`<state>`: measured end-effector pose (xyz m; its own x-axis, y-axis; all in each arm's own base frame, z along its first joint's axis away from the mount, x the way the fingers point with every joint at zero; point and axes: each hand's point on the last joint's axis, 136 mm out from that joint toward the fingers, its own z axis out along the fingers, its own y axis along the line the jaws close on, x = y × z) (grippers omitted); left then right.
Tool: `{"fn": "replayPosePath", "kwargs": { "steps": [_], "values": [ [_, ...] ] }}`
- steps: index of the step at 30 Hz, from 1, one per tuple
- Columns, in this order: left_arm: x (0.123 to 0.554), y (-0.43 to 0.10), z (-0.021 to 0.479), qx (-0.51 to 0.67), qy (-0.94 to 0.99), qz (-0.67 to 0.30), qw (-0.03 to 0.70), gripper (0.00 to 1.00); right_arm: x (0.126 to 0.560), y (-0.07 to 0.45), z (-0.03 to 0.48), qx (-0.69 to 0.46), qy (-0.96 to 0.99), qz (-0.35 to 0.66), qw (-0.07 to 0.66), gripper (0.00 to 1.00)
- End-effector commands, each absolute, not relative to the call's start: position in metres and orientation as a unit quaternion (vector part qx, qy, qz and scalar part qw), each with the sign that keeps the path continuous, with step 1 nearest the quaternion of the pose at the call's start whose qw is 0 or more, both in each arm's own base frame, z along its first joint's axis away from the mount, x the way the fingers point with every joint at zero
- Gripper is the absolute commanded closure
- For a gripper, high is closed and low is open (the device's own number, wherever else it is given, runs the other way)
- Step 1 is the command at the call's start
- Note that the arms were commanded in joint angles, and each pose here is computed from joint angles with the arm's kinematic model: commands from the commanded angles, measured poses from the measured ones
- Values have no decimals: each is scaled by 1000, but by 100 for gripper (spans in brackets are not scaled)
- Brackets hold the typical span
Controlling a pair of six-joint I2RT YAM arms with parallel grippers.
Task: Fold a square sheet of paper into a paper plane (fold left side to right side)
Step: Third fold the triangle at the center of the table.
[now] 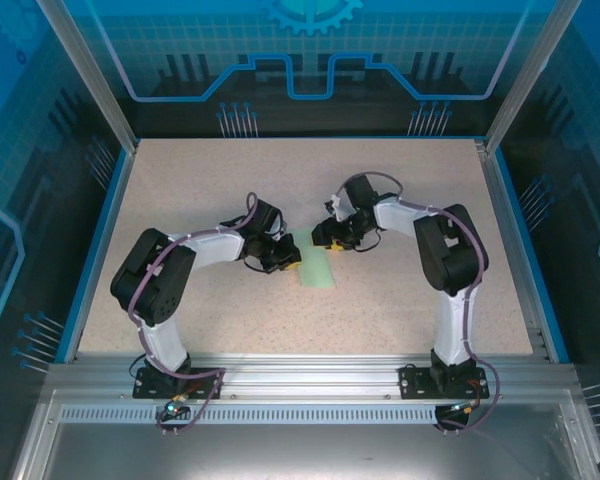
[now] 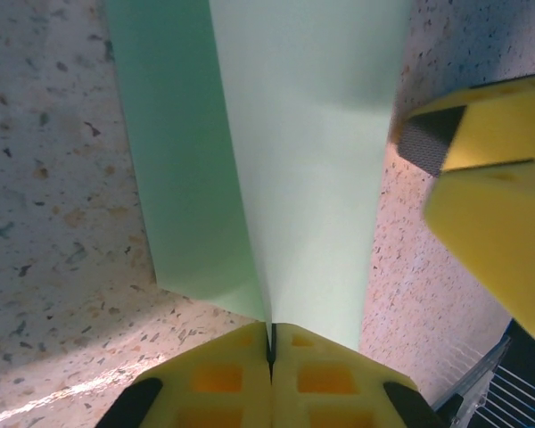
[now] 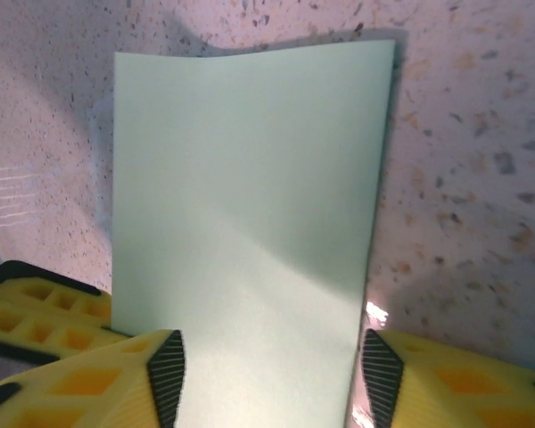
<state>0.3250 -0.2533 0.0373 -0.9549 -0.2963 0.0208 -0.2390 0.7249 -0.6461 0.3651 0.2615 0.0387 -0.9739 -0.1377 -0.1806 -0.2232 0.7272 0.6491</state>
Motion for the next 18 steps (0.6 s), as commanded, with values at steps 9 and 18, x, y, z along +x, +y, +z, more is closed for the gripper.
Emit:
{"fn": "replayPosePath", "kwargs": {
  "steps": [9,18],
  "values": [
    [323,-254,49,-152,921,-355,48,97,312,238,96,-235,903,263,244,28],
    [321,-256,46,-151,920,-359,40,95,227,272,79,-403,846,181,298,25]
  ]
}}
